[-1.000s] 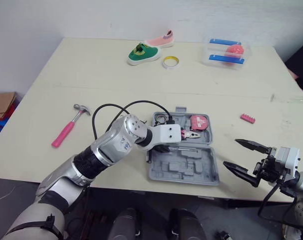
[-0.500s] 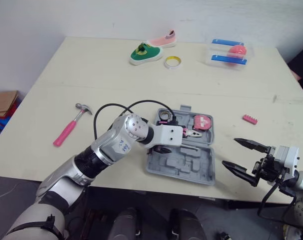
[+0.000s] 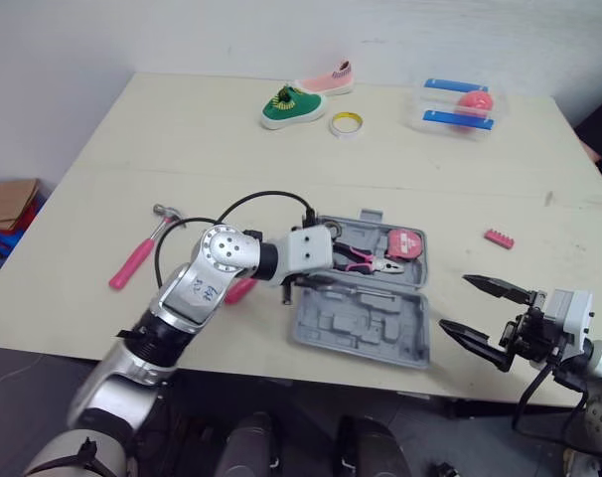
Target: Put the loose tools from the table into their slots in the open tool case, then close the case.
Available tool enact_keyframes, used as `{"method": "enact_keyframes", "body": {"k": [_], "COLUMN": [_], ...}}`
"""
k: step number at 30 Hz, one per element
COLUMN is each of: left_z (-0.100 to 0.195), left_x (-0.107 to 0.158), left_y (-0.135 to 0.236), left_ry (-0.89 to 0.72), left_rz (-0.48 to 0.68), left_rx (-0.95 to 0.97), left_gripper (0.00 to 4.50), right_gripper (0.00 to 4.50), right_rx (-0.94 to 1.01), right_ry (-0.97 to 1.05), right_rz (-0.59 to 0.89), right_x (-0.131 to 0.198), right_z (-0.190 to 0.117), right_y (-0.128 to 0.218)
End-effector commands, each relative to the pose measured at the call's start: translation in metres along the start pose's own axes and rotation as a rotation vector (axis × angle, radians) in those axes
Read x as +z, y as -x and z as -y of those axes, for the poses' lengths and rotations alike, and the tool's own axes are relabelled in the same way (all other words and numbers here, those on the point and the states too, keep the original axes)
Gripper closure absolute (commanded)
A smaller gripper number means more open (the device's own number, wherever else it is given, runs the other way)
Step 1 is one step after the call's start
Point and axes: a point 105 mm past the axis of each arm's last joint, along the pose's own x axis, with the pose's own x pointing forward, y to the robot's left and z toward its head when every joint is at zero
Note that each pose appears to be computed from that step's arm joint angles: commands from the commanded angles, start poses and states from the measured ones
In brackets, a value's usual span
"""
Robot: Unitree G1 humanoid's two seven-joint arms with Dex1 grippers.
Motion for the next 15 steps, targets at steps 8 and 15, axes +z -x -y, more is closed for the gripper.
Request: {"method": "enact_keyframes", "body": {"k": [8, 15], "left_z": [0.008, 0.013], "left_x": [-0.014, -0.027], "left_y": [-0.021, -0.033], "left_ry": [0.108, 0.144], "left_rz": [0.093, 0.067], "left_rx": [0.028, 0.022], "left_gripper": [4.44, 4.44], "right_gripper": [0.00, 0.00], "right_rx": [0.001, -0.004], "right_ry": [0.025, 0.029], "right_rz": [0.026, 0.027], "right_x": [0.009, 0.012], "right_z": [0.001, 0.002], "right_y": [-0.002, -0.003]}}
